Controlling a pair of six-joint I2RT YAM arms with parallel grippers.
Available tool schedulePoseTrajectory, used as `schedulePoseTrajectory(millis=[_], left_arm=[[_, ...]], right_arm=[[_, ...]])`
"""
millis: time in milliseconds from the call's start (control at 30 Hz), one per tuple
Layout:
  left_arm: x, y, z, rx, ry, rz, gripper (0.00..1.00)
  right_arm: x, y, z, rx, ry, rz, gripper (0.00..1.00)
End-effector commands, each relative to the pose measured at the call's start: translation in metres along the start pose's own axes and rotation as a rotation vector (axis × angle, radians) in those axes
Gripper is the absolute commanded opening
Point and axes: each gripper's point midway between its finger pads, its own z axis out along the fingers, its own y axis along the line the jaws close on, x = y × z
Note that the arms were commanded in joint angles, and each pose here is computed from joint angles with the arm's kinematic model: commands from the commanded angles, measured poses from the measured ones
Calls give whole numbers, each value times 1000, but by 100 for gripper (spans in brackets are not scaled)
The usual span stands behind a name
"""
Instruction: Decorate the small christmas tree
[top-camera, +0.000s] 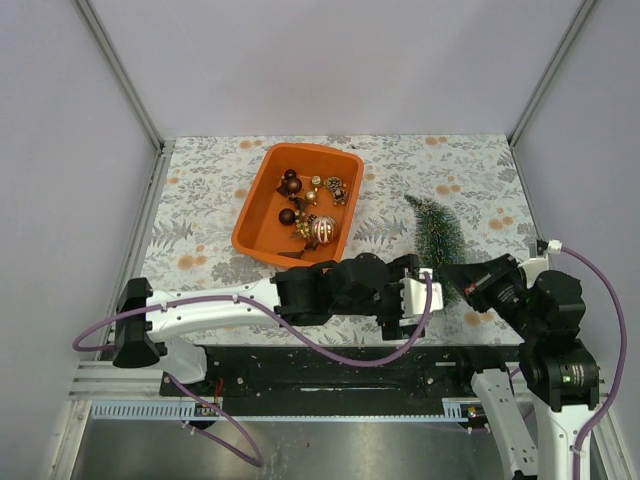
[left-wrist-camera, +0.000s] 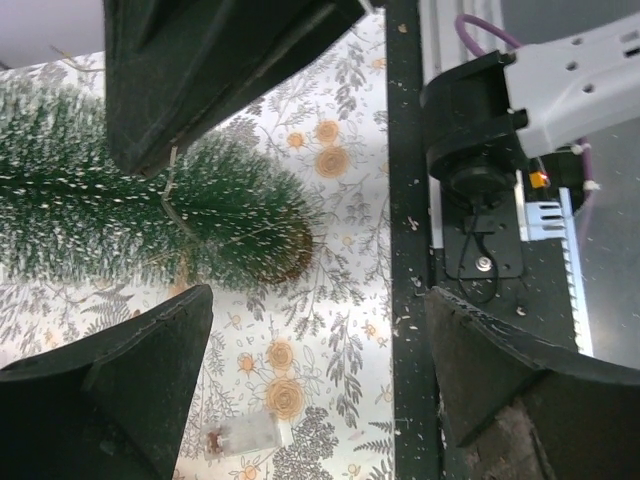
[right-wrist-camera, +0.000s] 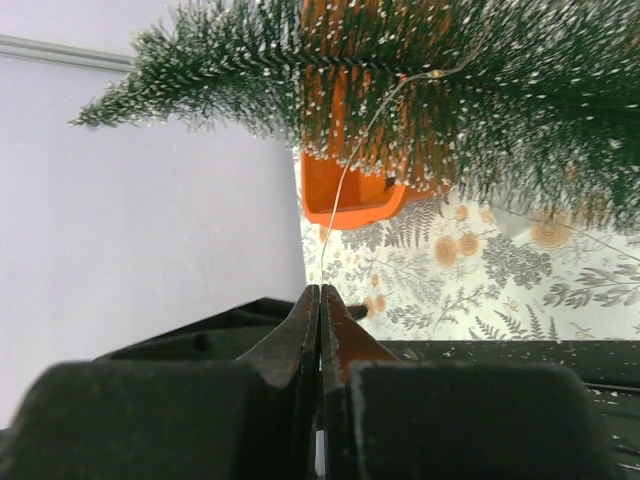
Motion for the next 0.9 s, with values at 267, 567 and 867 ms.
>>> schedulePoseTrajectory(millis=[267, 567, 867], left_arm=[[-48, 48, -1, -240, -130, -38, 61], [-41, 40, 2, -197, -112, -2, 17], [-23, 51, -6, -240, -69, 29, 0]], right_arm=[[7, 21, -12, -119, 10, 39, 0], [7, 20, -12, -121, 11, 38, 0], [8, 22, -12, -134, 18, 2, 24]])
